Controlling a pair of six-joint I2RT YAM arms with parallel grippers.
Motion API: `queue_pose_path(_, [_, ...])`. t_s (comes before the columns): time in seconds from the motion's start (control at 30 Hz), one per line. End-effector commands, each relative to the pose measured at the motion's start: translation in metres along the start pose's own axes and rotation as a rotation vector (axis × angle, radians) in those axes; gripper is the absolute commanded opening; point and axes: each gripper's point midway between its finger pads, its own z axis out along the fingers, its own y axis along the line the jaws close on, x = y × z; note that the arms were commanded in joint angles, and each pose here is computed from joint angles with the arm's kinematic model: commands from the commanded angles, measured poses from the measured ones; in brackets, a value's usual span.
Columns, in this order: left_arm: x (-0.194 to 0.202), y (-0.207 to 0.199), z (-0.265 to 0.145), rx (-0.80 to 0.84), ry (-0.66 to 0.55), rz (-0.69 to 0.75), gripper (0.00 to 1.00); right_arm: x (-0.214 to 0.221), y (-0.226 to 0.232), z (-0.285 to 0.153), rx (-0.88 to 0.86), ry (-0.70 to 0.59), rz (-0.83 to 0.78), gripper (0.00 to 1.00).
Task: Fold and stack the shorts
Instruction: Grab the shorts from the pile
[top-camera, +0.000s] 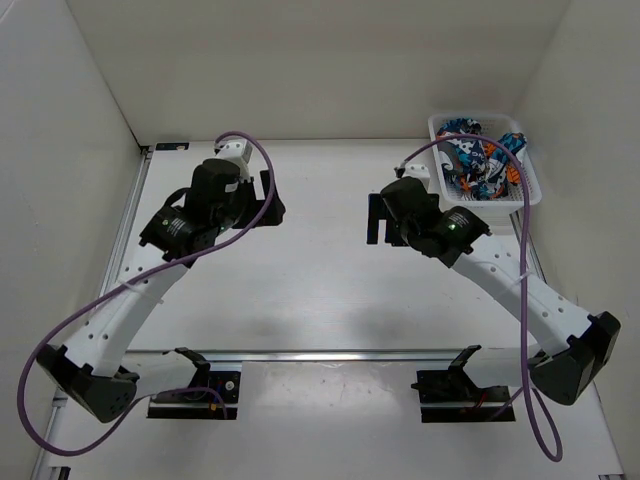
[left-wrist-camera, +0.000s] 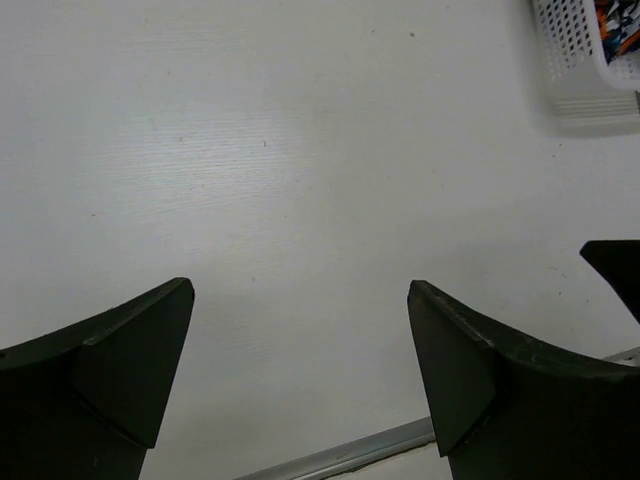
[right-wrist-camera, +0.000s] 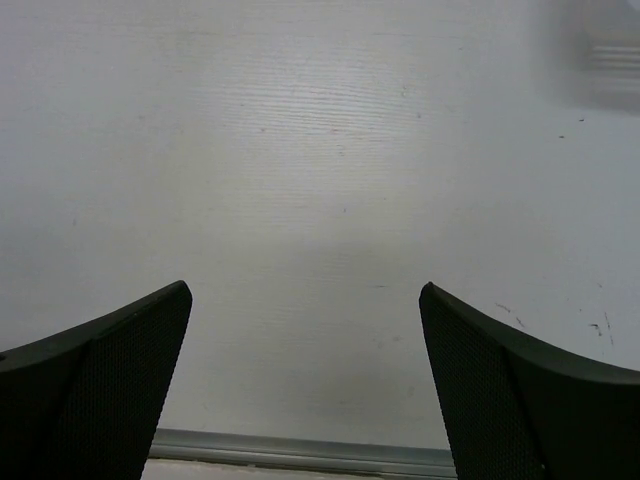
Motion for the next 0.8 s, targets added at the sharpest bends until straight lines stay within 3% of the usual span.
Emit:
queue_pose_path(0.0, [-0.029, -0.002, -0.028, 0.016, -0.122, -0.03, 1.0, 0.001, -0.002, 0.005, 0.005, -0.001, -0.006, 1.0])
queue_pose_path(0.33, [-0.005, 0.021, -0.024, -0.085, -0.12, -0.162, 1.0, -0.032, -0.054, 0.036, 0.135, -0.025, 0.095, 0.97])
queue_pose_path(0.37, [-0.007, 0.021, -0.027, -0.081, -0.128, -0.164, 1.0, -0.042, -0.071, 0.042, 0.142, -0.023, 0.145, 0.94])
queue_pose_path(0.43, [-0.003, 0.021, -0.03, -0.077, -0.131, -0.21, 1.0, -0.055, -0.084, 0.058, 0.116, -0.007, 0.186, 0.68])
queue_pose_path(0.5, [-0.001, 0.018, -0.034, -0.056, -0.133, -0.254, 1.0, -0.084, -0.118, 0.067, 0.136, -0.038, 0.254, 0.53])
queue_pose_path(0.53, [0.0, 0.014, -0.037, -0.028, -0.126, -0.255, 1.0, -0.085, -0.124, 0.084, 0.123, 0.0, 0.279, 0.4])
queue_pose_path(0.6, [0.003, 0.011, -0.034, -0.015, -0.104, -0.238, 1.0, -0.114, -0.158, 0.089, 0.141, -0.048, 0.379, 0.3])
queue_pose_path(0.7, [-0.002, 0.007, -0.035, -0.001, -0.092, -0.183, 1.0, -0.144, -0.191, 0.112, 0.156, -0.083, 0.449, 0.29])
queue_pose_path(0.73, [-0.006, 0.008, -0.035, -0.013, -0.102, -0.185, 1.0, -0.139, -0.207, 0.136, 0.193, -0.043, 0.466, 0.39])
queue_pose_path(0.77, [-0.002, 0.011, -0.031, -0.034, -0.085, -0.18, 1.0, -0.144, -0.214, 0.144, 0.202, -0.039, 0.473, 0.56])
